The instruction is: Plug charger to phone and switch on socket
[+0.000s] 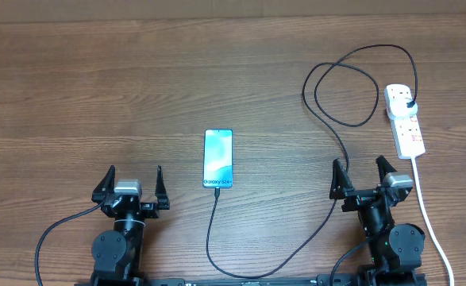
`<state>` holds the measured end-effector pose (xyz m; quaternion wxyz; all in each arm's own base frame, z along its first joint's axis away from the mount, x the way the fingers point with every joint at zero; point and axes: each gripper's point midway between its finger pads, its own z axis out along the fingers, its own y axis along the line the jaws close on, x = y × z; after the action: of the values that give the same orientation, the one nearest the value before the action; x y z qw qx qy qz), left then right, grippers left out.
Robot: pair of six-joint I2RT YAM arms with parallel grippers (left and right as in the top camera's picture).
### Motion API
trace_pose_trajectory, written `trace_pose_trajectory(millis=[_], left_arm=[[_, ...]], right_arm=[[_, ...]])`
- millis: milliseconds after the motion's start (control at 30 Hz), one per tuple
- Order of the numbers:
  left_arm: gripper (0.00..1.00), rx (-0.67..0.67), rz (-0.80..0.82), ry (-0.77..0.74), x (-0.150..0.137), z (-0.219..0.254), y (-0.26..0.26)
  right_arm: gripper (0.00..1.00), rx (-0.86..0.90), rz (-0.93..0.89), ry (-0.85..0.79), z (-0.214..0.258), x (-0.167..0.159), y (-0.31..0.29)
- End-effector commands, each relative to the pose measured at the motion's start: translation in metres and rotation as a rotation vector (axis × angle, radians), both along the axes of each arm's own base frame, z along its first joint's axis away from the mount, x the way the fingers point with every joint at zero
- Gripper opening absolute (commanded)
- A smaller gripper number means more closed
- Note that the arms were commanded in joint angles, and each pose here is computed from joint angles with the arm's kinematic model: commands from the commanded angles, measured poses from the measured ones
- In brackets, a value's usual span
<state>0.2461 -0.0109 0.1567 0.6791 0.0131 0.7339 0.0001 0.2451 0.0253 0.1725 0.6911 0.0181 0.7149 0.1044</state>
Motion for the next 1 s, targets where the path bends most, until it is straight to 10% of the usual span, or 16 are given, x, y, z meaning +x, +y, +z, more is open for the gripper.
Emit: trace_pose_trajectory(millis=[0,967], left_arm=[[0.99,0.019,0.0,-0.008,-0.0003,0.0009,-0.0001],[1.0,0.019,0.0,-0.008,-0.0003,0.0009,-0.0001]], right_arm=[[1.0,-0.008,-0.009,-0.003,-0.0022,0.0002,-0.0018],[1.0,-0.008,-0.009,-0.003,-0.0022,0.0002,-0.0018]])
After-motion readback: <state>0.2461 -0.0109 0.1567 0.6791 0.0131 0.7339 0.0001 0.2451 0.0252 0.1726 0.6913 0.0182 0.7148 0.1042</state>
